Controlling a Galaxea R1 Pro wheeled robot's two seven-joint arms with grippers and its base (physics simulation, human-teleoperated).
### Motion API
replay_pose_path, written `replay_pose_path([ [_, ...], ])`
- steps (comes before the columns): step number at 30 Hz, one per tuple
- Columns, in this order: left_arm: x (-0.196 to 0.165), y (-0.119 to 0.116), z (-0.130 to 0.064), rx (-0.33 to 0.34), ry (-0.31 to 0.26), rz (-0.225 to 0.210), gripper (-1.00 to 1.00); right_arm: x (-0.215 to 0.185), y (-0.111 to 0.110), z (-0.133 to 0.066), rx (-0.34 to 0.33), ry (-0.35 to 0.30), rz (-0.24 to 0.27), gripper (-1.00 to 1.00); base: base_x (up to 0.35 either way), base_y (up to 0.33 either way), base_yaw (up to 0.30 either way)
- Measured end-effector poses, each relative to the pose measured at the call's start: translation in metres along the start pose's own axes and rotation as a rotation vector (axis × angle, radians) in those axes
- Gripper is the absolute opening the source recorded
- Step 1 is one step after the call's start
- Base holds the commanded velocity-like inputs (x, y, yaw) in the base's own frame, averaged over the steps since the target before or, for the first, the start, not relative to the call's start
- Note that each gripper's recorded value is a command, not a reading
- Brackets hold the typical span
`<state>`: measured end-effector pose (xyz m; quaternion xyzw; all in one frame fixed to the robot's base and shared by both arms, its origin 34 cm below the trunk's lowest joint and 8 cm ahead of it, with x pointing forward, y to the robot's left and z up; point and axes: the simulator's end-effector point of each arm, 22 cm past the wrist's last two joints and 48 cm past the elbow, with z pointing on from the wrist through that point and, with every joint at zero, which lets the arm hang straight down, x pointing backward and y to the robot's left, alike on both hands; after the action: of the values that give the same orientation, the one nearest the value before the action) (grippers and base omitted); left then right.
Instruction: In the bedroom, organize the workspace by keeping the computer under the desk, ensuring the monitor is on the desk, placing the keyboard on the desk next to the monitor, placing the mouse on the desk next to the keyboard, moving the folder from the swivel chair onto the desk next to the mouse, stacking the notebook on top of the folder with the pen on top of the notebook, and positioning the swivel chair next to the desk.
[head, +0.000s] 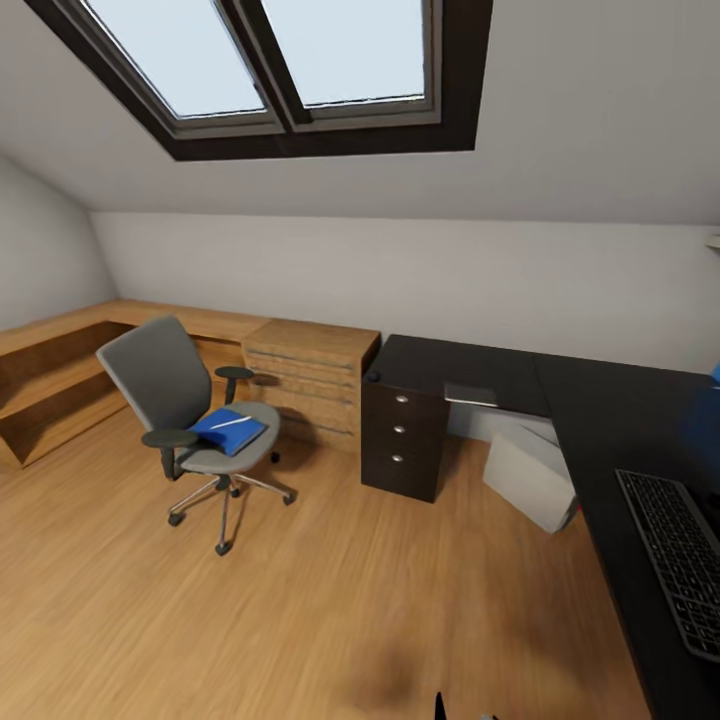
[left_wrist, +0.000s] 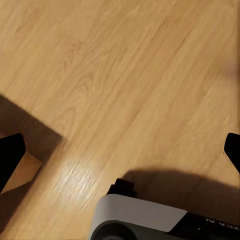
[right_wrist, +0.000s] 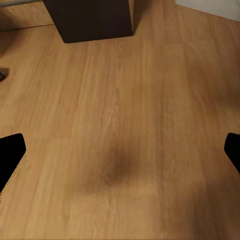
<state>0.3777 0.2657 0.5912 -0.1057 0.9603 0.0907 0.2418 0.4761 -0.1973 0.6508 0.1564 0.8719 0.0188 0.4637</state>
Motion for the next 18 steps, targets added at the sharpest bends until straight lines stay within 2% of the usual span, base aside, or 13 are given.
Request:
replay_pose_path([
  [18,-0.001,-0.0009,-0.0003,0.002,-0.003,0.001,1.0,-0.0013,-0.0011,0.0004,-0.003,-0.002,-0.004,1.0,0.322,0.0,0.0],
])
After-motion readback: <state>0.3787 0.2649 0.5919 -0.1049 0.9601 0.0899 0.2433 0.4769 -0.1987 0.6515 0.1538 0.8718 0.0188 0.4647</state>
